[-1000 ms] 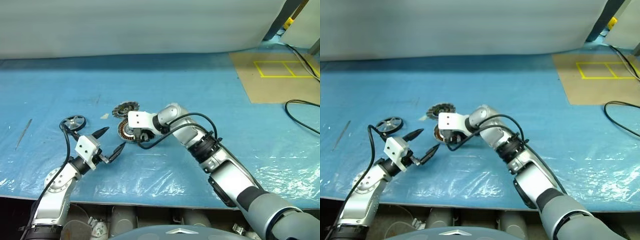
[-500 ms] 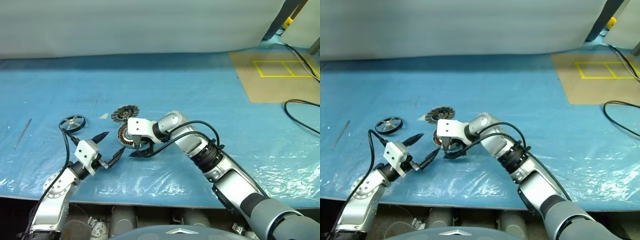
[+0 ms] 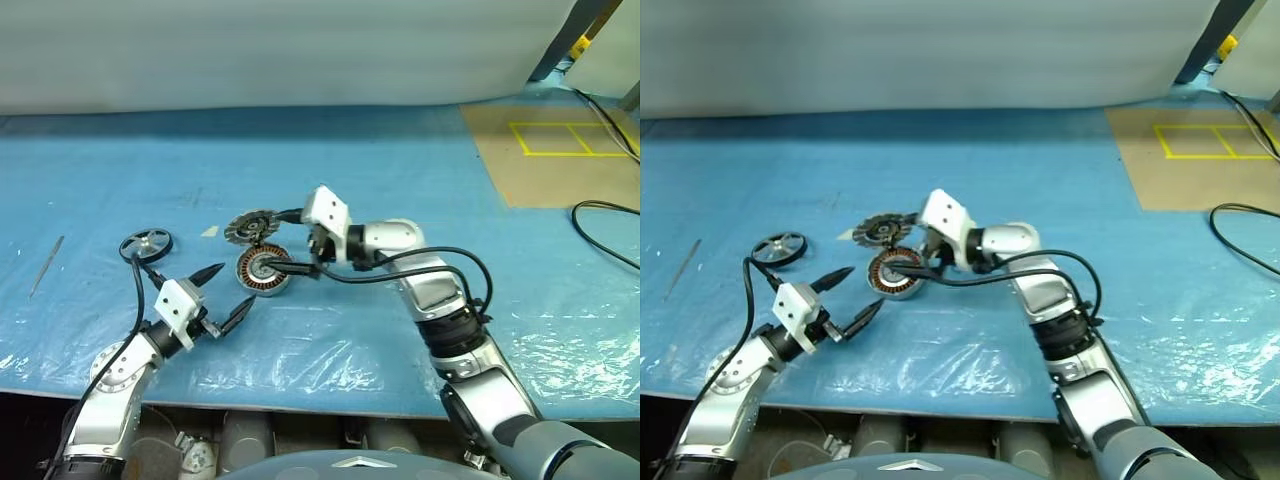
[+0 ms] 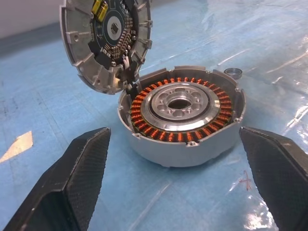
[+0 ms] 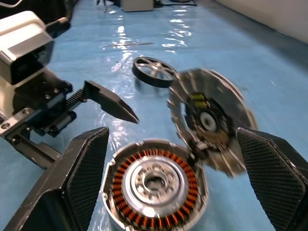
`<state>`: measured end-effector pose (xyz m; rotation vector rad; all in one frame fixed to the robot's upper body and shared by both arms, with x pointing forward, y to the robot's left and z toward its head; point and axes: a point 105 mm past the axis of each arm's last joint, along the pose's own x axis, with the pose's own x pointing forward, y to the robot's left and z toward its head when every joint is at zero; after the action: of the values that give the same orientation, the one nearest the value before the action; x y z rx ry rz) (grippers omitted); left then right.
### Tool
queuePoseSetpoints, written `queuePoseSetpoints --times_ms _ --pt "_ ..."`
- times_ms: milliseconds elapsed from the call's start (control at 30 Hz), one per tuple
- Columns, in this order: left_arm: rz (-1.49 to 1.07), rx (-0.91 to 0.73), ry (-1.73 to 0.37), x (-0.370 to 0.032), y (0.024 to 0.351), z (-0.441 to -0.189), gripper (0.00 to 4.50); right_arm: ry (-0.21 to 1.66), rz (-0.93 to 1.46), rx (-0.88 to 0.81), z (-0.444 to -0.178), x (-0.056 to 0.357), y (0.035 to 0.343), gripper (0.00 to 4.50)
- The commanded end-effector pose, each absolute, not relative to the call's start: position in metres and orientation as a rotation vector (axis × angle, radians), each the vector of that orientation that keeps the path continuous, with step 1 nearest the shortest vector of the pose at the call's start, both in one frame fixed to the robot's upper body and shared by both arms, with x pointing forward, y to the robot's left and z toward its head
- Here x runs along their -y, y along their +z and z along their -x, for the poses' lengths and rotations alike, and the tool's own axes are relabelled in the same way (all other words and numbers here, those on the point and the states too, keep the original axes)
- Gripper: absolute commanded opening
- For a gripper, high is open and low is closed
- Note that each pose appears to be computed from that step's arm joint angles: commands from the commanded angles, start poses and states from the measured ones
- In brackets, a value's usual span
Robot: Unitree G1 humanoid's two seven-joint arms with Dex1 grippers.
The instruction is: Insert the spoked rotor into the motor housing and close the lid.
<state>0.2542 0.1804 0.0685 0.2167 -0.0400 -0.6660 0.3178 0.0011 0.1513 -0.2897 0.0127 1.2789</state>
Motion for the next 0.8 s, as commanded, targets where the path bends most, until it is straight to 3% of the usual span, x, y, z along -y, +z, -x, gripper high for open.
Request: queuePoseSetpoints --times_ms 33,533,800 --pt "-0.215 0.089 -0.675 -0.175 0.081 -0.251 4.50 1.182 0.292 -0.031 -0.331 0.018 0.141 4.43" --pt "-0.205 0.089 -0.669 -0.171 0.083 -0.250 4.50 1.167 0.407 -0.272 -0.328 0.047 0.063 4.43" --pt "-0.208 0.090 -0.673 -0.172 0.084 -0.252 4.50 1.149 0.424 -0.285 -0.329 0.058 0.056 4.43"
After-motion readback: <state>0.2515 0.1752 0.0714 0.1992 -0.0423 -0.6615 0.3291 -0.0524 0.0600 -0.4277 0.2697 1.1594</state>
